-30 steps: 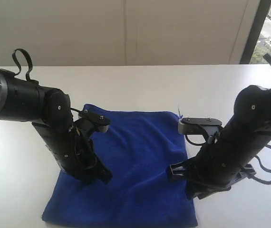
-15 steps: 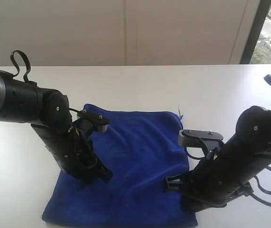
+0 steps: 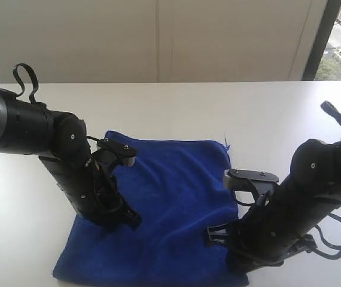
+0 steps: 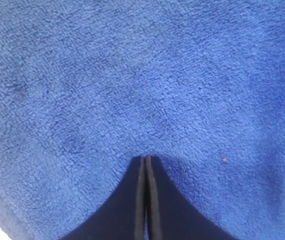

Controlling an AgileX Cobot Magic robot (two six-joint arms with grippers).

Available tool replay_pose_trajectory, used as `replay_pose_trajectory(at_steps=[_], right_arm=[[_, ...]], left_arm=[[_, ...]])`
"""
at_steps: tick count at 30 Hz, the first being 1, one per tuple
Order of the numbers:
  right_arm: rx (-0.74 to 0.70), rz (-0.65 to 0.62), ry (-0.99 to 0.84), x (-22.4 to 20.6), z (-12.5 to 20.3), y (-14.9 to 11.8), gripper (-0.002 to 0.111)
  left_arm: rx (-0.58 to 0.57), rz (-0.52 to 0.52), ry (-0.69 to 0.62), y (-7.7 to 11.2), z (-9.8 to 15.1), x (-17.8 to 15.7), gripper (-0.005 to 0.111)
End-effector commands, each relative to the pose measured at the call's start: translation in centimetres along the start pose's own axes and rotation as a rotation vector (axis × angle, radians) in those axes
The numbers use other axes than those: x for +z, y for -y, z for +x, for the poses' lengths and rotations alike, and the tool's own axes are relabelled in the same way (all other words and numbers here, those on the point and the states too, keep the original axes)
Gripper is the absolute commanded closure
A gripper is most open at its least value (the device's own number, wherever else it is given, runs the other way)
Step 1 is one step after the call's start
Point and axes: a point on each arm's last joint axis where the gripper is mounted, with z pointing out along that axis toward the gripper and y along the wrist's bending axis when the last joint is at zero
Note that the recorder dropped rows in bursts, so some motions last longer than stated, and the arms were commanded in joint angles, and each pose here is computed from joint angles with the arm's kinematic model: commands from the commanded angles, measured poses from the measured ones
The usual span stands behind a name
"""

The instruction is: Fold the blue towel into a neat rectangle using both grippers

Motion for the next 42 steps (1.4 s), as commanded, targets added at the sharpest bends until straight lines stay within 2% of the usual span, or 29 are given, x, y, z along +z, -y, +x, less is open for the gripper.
replay_pose_trajectory(at_steps=[1, 23, 26, 28, 29, 35, 42], right_arm=[[0.009, -0.007, -0.002, -0.3, 0.1, -0.1, 0.083], [0.015, 0.008, -0.002, -0.2, 0.1, 0.0, 0.083], [0.015, 0.008, -0.002, -0.2, 0.1, 0.0, 0.089], [0.011, 0.008, -0.002, -0.2, 0.1, 0.0, 0.105], [0.007, 0.010, 0.000, -0.2, 0.1, 0.0, 0.108], [0.018, -0.009, 0.027, -1.5, 0.3, -0.3, 0.108], [0.058, 0.019, -0.011, -1.3, 2.5, 0.7, 0.108]], left_arm=[[-0.017, 0.006, -0.025, 0.0, 0.4, 1.2, 0.107], [-0.017, 0.006, -0.025, 0.0, 0.4, 1.2, 0.107], [-0.017, 0.004, -0.019, 0.0, 0.3, 1.2, 0.107], [-0.017, 0.004, -0.019, 0.0, 0.3, 1.2, 0.107], [-0.017, 0.004, -0.019, 0.0, 0.3, 1.2, 0.107], [-0.017, 0.004, -0.019, 0.0, 0.3, 1.2, 0.107], [-0.017, 0.004, -0.015, 0.0, 0.3, 1.2, 0.107]])
